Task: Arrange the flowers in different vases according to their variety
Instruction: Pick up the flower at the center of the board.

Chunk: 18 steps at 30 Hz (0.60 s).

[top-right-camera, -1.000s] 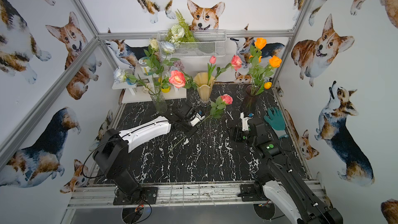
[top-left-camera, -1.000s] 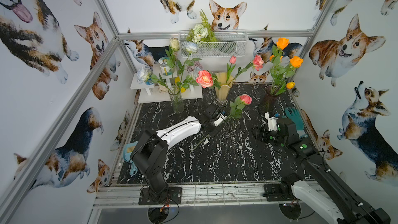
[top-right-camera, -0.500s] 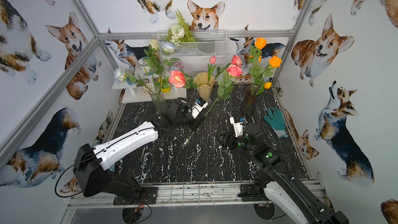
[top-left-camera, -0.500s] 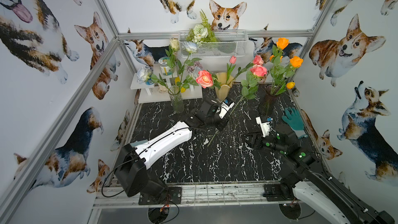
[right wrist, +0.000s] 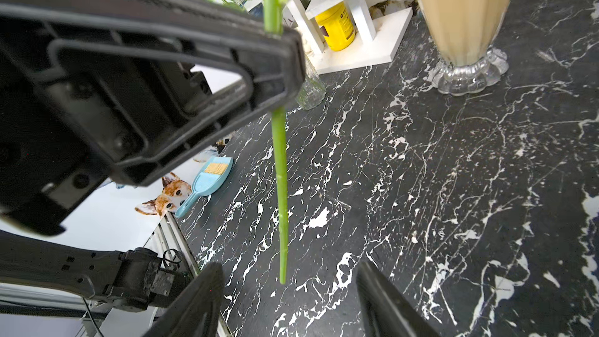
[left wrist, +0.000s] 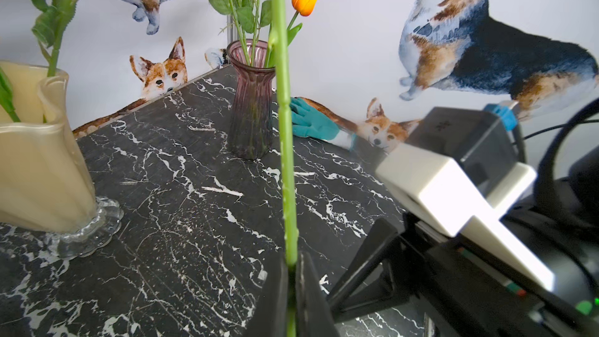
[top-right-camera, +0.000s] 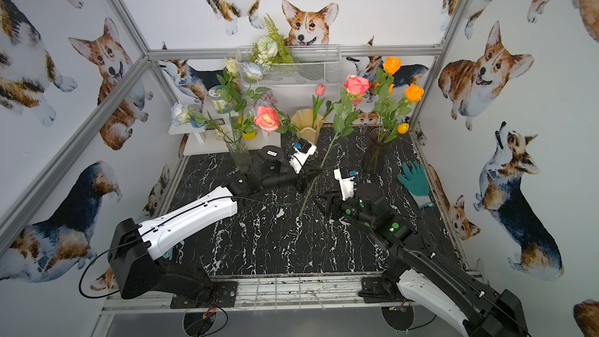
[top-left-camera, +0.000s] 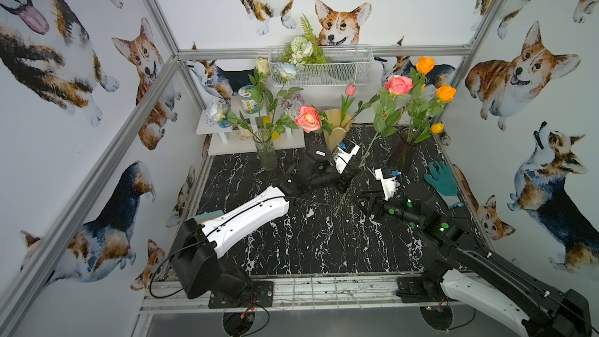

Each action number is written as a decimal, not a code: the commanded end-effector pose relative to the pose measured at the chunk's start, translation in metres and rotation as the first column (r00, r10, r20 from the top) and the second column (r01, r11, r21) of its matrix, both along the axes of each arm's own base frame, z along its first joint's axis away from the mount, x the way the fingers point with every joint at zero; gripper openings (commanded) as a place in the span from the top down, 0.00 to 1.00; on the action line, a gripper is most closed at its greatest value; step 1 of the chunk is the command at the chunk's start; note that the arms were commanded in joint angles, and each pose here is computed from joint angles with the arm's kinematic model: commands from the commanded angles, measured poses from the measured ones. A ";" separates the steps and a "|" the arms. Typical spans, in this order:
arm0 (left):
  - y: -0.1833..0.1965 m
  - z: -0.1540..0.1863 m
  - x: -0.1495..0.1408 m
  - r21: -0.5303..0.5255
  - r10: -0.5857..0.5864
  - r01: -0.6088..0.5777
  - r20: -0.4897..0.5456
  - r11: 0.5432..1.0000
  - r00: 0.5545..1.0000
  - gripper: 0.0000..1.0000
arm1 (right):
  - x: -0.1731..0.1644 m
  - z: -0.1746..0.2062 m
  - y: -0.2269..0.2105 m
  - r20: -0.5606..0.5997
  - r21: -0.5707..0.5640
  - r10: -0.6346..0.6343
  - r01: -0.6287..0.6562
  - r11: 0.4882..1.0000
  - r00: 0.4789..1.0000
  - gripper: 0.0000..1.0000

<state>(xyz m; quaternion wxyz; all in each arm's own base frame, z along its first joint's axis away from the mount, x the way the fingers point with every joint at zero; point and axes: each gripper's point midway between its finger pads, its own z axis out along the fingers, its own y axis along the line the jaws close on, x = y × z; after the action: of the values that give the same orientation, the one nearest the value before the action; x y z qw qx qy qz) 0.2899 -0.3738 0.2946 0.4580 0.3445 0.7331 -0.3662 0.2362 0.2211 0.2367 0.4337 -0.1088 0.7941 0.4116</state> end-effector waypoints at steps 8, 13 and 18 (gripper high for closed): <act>-0.009 0.021 -0.011 -0.102 -0.037 0.038 0.017 0.994 0.999 1.00 | 0.022 0.033 0.006 0.118 0.029 -0.047 0.044 0.999 0.992 0.46; -0.008 0.024 -0.014 -0.123 -0.042 0.044 0.019 0.991 0.999 1.00 | 0.027 0.038 0.010 0.131 0.032 -0.046 0.042 0.999 0.990 0.68; -0.008 0.024 -0.016 -0.131 -0.049 0.051 0.017 0.990 0.999 1.00 | 0.028 0.039 0.012 0.134 0.040 -0.043 0.038 0.998 0.990 0.90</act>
<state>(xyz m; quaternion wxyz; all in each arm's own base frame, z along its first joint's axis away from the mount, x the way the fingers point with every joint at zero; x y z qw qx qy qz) 0.2768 -0.3798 0.3048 0.4627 0.3341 0.7142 -0.4051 0.2597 0.2325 0.2592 0.4700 -0.1106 0.7776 0.4028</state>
